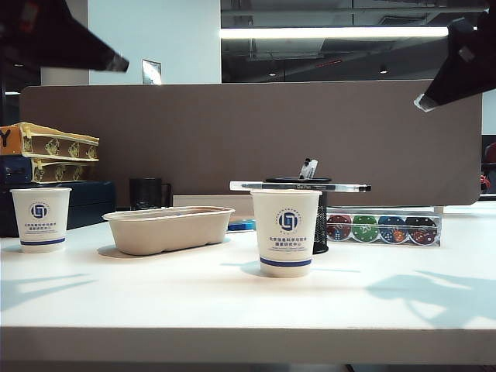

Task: Pick up one pen and put it in the pen container.

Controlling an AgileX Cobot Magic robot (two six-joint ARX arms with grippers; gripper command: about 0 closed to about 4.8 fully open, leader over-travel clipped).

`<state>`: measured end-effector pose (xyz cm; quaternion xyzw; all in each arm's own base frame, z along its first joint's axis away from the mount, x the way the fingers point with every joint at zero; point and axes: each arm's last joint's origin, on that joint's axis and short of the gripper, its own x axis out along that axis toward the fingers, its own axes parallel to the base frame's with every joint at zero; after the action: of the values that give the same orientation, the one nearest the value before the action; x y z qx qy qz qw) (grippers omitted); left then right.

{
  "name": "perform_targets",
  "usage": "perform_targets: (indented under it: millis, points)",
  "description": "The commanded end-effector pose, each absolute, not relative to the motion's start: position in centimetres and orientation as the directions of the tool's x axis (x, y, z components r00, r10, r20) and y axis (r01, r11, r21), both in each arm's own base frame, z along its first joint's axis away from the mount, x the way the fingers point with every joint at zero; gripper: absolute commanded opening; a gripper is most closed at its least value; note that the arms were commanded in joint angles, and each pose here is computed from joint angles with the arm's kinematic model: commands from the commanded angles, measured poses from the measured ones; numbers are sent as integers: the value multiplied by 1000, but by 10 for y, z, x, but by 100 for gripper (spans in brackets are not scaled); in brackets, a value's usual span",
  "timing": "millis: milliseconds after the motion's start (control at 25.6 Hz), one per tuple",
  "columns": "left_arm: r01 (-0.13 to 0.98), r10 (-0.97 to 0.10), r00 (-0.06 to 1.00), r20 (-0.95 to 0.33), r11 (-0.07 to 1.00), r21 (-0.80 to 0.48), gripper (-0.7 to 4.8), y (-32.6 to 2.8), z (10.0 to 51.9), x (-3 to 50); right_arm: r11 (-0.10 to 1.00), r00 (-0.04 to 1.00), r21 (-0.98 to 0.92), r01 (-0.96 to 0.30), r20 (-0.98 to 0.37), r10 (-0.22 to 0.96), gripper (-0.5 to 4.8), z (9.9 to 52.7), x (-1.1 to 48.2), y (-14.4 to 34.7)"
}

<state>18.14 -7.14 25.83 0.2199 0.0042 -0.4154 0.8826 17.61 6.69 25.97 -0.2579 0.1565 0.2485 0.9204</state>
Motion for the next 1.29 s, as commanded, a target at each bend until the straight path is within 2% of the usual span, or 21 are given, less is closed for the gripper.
perform_targets:
  millis: [39,546,703,859,1015,1288]
  points:
    - [719,-716,668,-202,552,421,127,-72,260,185,742,842,-427,-517,-409,352,150,261,177,68]
    - [755,-711,641,-289,516,405,131,-79,251,208,714,781,-396,-578,-521,343,159,243,186,76]
    - [788,-716,605,-347,476,391,131,-85,241,213,702,761,-387,-598,-550,345,159,237,190,80]
    - [800,-720,580,-381,417,432,131,-99,238,216,703,755,-381,-601,-559,342,159,235,192,81]
    - [798,-699,573,-429,355,488,156,-115,237,226,701,750,-378,-604,-568,340,160,233,193,82]
    - [787,-664,589,-460,341,514,156,-126,235,240,708,740,-359,-608,-579,342,163,237,199,85]
